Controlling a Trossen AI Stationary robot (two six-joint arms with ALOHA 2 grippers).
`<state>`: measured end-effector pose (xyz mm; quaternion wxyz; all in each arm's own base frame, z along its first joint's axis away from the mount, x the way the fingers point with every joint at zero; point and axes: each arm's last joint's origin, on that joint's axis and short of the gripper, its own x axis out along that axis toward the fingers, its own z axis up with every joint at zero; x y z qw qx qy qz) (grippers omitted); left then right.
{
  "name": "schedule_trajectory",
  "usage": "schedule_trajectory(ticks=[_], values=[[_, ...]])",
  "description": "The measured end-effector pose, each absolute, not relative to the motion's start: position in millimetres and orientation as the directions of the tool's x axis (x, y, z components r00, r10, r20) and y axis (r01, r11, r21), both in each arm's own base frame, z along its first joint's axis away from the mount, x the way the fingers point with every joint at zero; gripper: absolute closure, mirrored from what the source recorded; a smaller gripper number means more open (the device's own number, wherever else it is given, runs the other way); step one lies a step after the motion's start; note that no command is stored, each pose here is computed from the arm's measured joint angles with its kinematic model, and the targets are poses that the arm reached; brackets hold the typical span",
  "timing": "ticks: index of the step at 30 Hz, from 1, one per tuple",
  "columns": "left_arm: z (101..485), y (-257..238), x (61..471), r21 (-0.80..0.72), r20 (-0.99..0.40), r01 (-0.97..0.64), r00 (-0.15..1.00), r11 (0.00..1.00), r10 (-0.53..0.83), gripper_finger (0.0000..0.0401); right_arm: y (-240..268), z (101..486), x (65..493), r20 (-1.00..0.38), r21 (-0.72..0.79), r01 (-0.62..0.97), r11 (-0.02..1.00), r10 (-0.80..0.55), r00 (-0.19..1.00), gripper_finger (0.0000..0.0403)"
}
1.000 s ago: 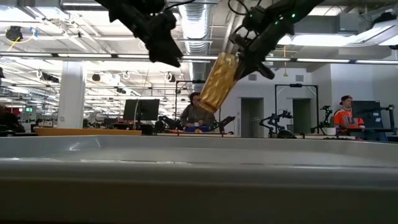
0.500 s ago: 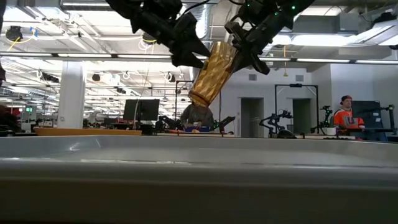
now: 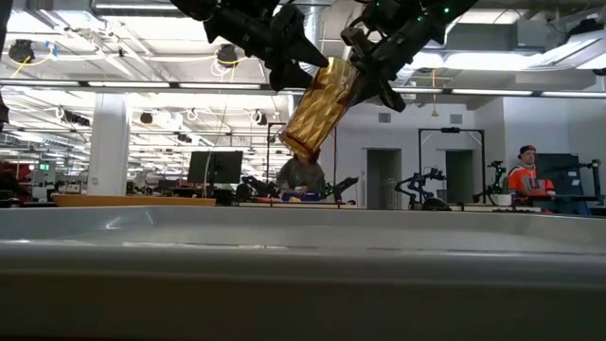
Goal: Pick and place plate/cup/fork/spoon on tray
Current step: Put the brown cup on the blue serving tray
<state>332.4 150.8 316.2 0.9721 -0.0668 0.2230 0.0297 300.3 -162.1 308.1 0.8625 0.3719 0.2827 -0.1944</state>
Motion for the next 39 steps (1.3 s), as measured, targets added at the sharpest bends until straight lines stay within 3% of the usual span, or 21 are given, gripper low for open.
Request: schedule_trajectory(ticks=[12,21,28,39], values=[[312.7,146.9,337.9,-0.182,-0.444,-0.067,0.896,0.981,-0.022,0.0060,-152.5,307.8,305.7,-0.629,0.529,0.518,0.672,-0.099,0.771,0.0382],[311.0,141.6,338.7,-0.268,-0.448,-0.031,0.889,0.963,-0.096,0.0086,-144.0,306.1,308.2,-0.643,0.535,0.504,0.678,-0.060,0.764,0.0365],[308.7,135.7,340.0,-0.275,-0.472,-0.041,0.876,0.961,-0.098,0.0062,-138.9,305.7,310.7,-0.644,0.531,0.488,0.693,-0.045,0.764,0.0381],[309.4,131.4,341.1,-0.300,-0.461,-0.008,0.877,0.954,-0.137,0.0055,-137.5,304.7,309.2,-0.658,0.518,0.484,0.705,-0.033,0.752,0.0372]])
